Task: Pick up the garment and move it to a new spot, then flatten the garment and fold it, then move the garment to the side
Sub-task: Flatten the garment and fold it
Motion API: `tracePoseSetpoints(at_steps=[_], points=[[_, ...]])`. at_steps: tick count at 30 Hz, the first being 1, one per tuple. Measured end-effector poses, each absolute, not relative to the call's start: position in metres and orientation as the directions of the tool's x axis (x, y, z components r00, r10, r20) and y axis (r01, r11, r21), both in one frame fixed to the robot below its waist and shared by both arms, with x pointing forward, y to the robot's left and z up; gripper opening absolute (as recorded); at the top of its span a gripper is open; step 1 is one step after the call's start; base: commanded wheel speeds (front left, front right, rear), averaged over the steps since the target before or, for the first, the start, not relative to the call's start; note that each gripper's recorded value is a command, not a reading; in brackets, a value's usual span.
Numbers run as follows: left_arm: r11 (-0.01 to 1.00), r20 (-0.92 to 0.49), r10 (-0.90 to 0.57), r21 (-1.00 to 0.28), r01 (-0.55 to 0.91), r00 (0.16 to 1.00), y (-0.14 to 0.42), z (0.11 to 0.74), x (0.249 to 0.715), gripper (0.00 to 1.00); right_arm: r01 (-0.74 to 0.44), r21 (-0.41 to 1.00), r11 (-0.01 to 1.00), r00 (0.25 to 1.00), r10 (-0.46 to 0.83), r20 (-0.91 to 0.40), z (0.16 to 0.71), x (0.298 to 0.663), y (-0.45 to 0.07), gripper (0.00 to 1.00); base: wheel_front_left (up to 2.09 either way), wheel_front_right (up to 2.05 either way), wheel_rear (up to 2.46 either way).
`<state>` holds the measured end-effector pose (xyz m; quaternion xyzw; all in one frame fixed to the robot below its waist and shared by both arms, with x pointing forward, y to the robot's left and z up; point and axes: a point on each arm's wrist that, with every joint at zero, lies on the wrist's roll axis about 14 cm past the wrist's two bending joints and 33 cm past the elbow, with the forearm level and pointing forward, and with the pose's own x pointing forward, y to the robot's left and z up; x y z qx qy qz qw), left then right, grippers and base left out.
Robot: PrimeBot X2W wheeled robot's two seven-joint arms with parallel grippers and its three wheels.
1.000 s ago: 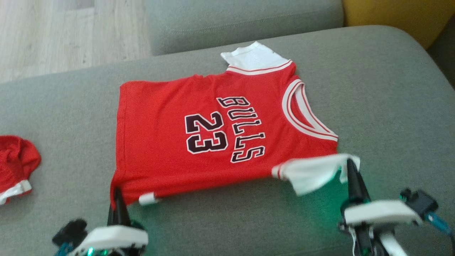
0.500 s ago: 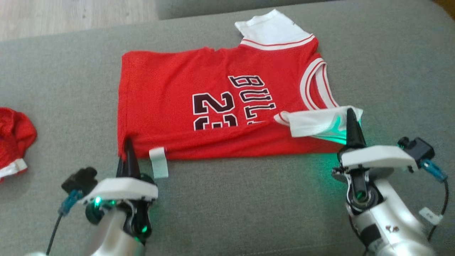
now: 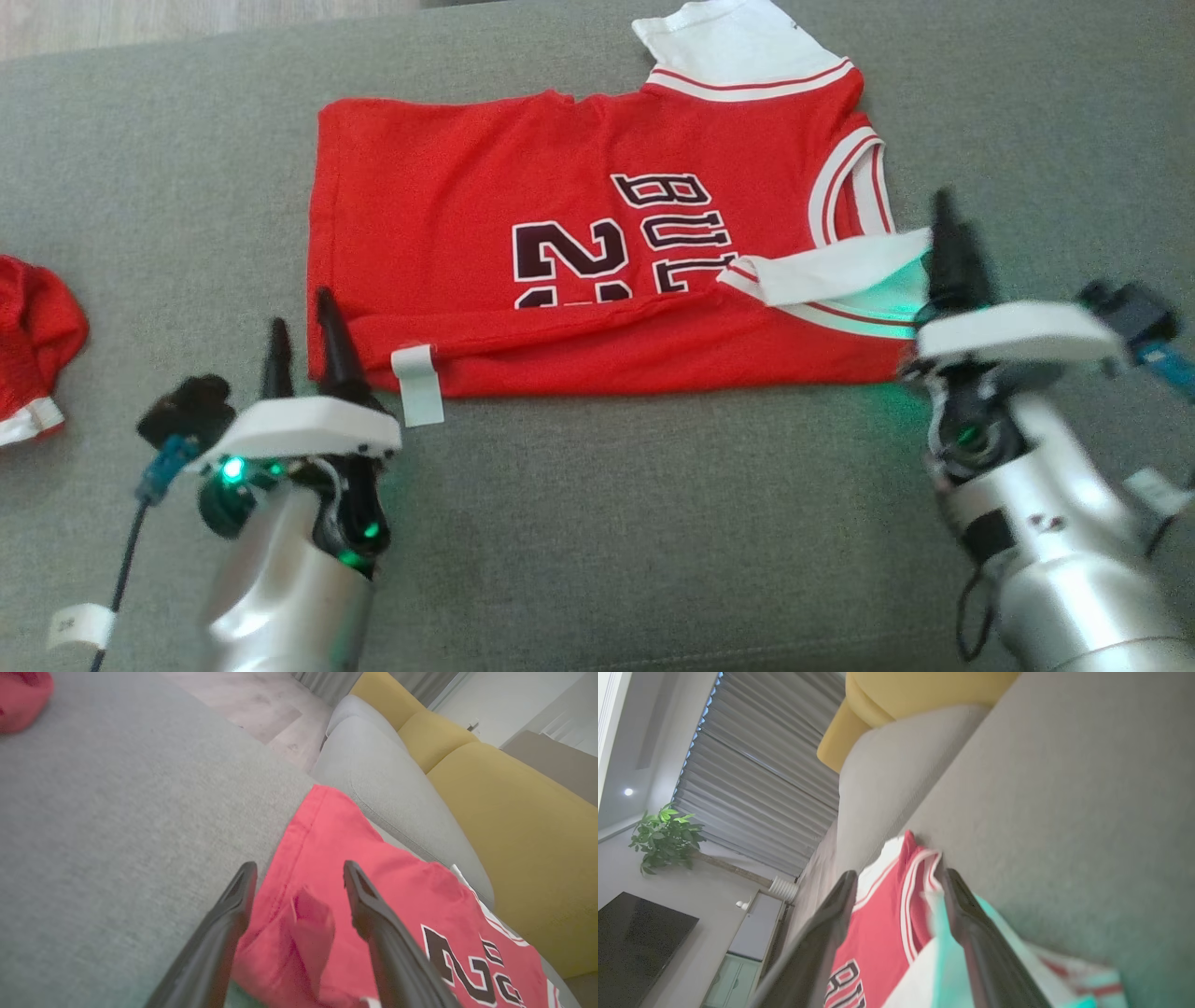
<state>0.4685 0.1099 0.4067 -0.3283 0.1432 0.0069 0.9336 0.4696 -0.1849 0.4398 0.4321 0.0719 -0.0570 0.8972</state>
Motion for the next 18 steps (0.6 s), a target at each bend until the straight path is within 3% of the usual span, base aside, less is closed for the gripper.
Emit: tracePoseSetpoints(at_steps=[5, 7, 13, 18], points=[[0.862, -0.154, -0.044, -0.506, -0.041, 0.987, 0.124, 0.441, 0.479, 1.00, 0.092, 0.679, 0.728, 0.995, -0.086, -0.043, 0.479, 0.480, -0.209, 1.00, 0.00, 0.00, 0.00], [0.907, -0.121, -0.046, -0.421, -0.009, 0.992, 0.126, 0.449, 0.474, 1.00, 0.032, 0.565, 0.825, 0.999, -0.041, 0.003, 0.492, 0.478, -0.202, 1.00, 0.00, 0.00, 0.00], [0.974, -0.168, -0.076, -0.222, 0.037, 0.983, 0.129, 0.429, 0.428, 1.00, 0.046, 0.326, 0.944, 0.999, -0.034, -0.041, 0.472, 0.439, -0.209, 1.00, 0.00, 0.00, 0.00], [0.989, -0.168, -0.067, -0.143, 0.043, 0.983, 0.135, 0.430, 0.402, 1.00, 0.042, 0.232, 0.972, 0.998, -0.028, -0.064, 0.464, 0.411, -0.205, 1.00, 0.00, 0.00, 0.00]])
